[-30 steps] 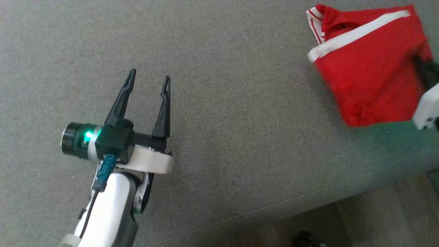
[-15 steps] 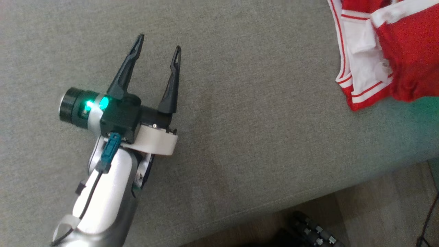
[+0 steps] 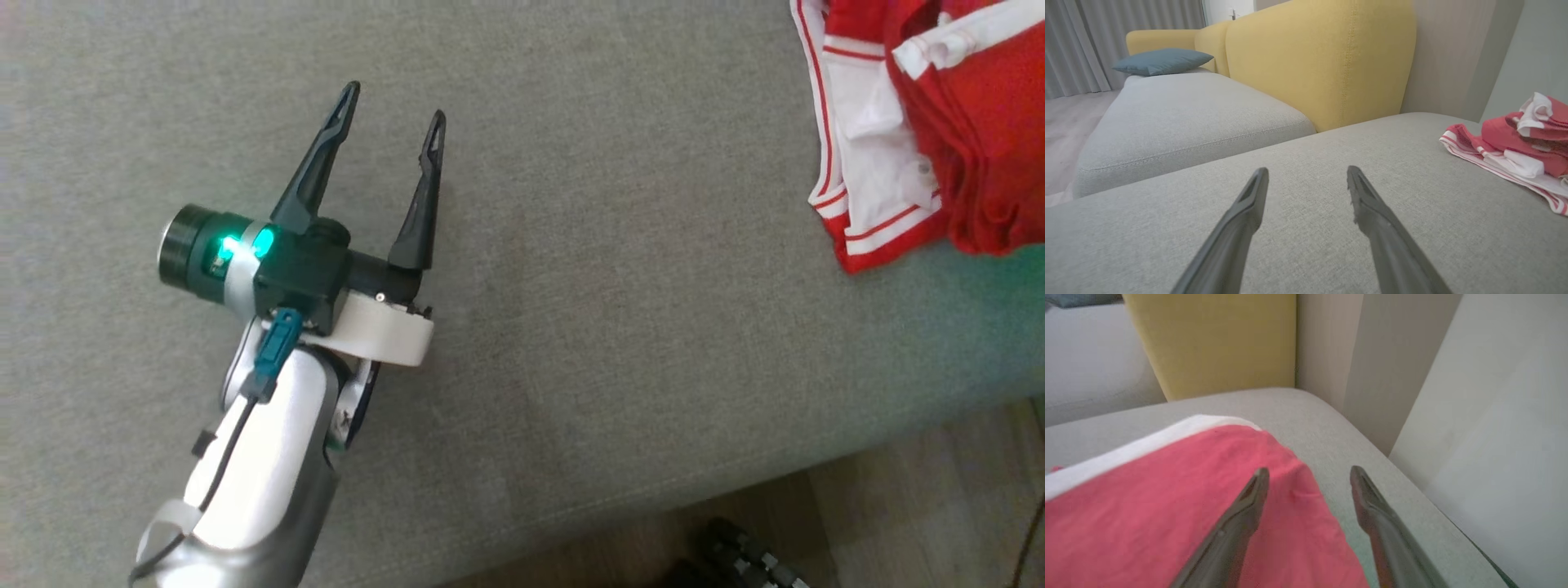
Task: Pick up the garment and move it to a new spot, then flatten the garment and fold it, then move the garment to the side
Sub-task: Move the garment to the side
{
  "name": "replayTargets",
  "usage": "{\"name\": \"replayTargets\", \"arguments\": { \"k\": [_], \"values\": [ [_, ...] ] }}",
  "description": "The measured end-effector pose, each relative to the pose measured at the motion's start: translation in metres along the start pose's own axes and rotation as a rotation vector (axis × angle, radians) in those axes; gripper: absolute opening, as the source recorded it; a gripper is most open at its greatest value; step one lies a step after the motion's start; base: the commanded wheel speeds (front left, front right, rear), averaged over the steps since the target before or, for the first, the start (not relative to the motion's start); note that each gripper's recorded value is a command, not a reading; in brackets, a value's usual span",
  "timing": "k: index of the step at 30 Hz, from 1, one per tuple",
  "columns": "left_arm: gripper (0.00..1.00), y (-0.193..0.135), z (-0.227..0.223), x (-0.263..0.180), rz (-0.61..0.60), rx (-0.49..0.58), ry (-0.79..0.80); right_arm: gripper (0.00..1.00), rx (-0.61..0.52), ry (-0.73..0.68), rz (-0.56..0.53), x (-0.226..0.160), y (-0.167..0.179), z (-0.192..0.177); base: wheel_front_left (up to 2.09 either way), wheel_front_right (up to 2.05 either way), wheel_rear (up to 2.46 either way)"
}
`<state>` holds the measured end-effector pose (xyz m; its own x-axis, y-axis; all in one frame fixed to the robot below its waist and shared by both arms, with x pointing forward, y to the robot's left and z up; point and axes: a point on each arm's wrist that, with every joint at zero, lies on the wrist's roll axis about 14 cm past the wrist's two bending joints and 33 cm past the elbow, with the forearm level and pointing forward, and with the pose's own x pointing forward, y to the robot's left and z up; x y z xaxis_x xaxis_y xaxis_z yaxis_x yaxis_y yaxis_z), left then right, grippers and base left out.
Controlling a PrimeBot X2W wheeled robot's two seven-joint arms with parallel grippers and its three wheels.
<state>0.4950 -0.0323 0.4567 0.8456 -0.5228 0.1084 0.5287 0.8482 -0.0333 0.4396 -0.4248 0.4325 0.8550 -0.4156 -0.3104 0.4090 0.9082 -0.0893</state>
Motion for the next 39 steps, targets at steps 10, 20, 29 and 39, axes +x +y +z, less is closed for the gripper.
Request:
{"name": "replayTargets", "arguments": {
  "k": [10,20,29,39],
  "values": [
    [1.0,0.022,0.026,-0.038,0.134,0.022,0.005,1.0,0.045,-0.216,0.177,-0.064,0.073,0.021,0.0,0.0,0.0],
    [1.0,0.057,0.046,-0.085,0.306,0.051,0.014,1.0,0.094,-0.26,0.408,-0.112,0.161,0.037,0.0,0.0,0.0],
    [1.0,0.091,0.06,-0.144,0.484,0.077,0.029,1.0,0.071,-0.294,0.537,-0.144,0.203,0.049,0.0,0.0,0.0],
    [1.0,0.084,0.066,-0.176,0.496,0.083,0.04,1.0,0.061,-0.247,0.555,-0.175,0.2,0.034,0.0,0.0,0.0]
  ]
}}
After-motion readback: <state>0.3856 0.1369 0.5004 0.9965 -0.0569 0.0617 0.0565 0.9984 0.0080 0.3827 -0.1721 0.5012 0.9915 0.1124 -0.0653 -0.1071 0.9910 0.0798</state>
